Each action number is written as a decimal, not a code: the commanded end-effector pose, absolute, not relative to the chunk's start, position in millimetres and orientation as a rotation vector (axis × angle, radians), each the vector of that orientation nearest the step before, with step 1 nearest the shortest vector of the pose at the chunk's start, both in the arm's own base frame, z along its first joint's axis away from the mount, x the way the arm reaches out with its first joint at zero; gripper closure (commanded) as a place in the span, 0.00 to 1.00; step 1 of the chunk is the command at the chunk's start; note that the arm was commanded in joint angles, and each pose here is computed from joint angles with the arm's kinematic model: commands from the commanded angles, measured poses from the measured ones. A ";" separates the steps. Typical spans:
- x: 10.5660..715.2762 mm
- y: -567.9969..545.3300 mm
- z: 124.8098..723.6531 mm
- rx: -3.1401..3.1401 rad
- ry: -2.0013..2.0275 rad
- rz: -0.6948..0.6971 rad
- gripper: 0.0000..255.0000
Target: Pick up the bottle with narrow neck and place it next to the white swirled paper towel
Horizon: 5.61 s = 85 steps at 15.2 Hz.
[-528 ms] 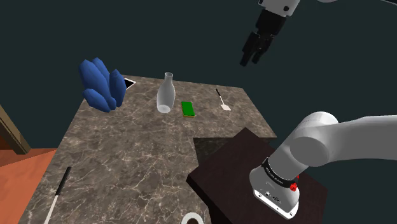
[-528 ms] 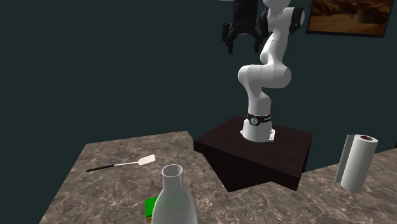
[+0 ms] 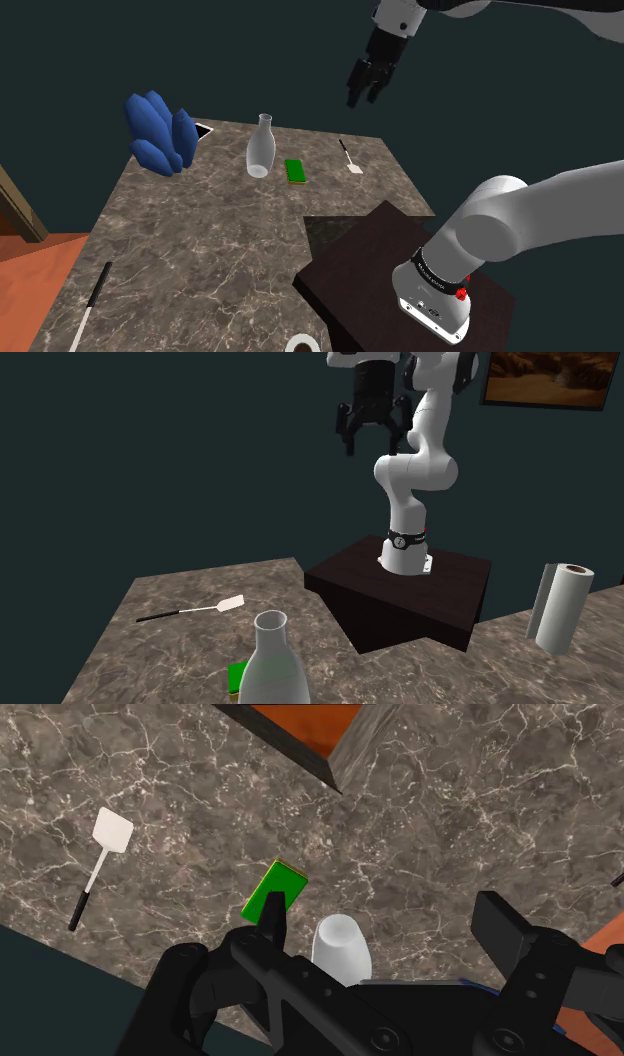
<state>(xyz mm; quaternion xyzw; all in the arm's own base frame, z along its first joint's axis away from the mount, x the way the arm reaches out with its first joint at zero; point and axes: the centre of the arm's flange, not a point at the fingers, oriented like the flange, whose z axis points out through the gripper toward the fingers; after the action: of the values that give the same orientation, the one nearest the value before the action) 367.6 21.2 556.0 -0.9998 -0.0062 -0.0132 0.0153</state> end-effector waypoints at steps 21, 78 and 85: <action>620.8 41.9 404.8 -3.131 0.023 -0.020 0.00; 680.6 45.8 465.6 -3.136 0.033 -0.015 1.00; 680.6 45.8 502.5 -3.136 0.033 -0.015 1.00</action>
<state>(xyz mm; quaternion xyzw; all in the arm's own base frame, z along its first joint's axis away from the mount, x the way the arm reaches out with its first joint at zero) 680.6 45.9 496.1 -0.9999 0.0105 -0.0047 0.0028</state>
